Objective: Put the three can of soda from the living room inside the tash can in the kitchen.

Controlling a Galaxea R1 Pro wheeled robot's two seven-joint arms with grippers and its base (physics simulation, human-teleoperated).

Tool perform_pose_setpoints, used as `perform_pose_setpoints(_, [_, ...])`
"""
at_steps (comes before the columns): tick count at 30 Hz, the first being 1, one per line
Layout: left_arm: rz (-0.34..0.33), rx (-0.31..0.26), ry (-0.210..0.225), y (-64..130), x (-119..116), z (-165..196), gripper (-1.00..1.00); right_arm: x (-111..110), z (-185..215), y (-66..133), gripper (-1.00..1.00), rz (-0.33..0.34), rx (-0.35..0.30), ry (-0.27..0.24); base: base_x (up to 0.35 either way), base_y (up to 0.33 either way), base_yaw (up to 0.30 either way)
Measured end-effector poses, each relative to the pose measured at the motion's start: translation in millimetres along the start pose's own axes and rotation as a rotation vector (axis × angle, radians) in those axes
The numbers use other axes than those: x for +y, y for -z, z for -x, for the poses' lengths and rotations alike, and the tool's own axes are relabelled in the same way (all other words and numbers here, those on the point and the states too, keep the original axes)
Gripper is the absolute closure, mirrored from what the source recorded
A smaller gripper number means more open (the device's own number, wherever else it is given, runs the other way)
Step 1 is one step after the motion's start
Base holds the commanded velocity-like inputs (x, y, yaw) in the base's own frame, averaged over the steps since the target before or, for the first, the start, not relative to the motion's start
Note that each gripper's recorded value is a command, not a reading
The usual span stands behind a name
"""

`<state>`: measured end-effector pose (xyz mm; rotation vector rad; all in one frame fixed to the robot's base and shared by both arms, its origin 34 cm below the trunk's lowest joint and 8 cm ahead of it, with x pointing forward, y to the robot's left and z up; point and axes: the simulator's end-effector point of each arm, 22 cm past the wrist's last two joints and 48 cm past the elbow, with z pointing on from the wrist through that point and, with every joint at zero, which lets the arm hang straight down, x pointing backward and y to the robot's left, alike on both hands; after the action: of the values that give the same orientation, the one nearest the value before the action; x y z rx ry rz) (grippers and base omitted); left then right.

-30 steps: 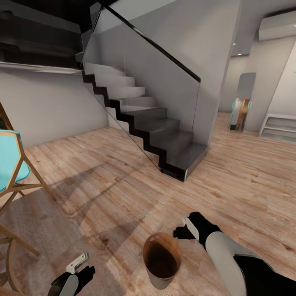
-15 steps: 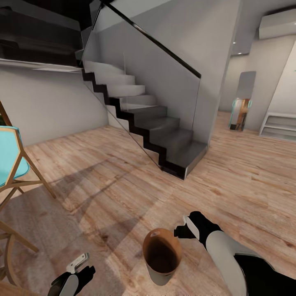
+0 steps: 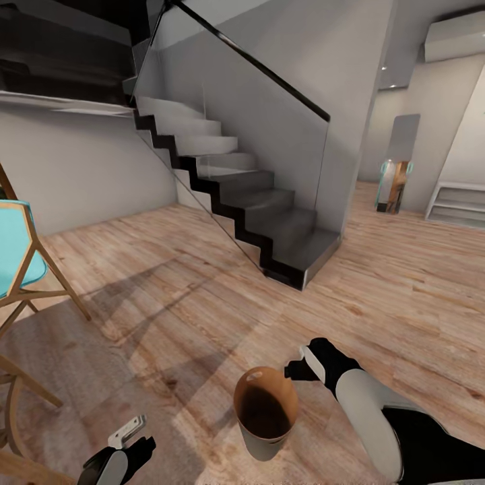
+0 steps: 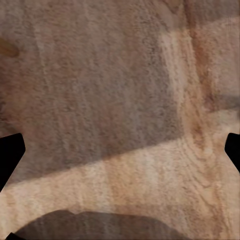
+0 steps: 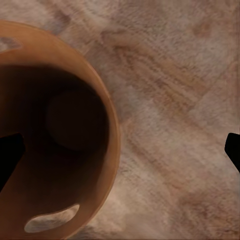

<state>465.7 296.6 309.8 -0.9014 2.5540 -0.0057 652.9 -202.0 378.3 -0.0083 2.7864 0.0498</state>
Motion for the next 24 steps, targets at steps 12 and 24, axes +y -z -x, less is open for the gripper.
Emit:
perform_pose_setpoints(12, [0.022, 0.029, -0.005, -16.0, 9, -16, -1.00, -2, -14, -23.9, -1.00, -0.003, 0.028, 0.002, 0.000, 0.000, 0.000])
perform_pose_setpoints(24, [0.052, 0.068, -0.012, -29.1, 19, -31, -1.00, -2, -32, -48.3, -1.00, -0.003, 0.076, 0.001, 0.000, 0.000, 0.000])
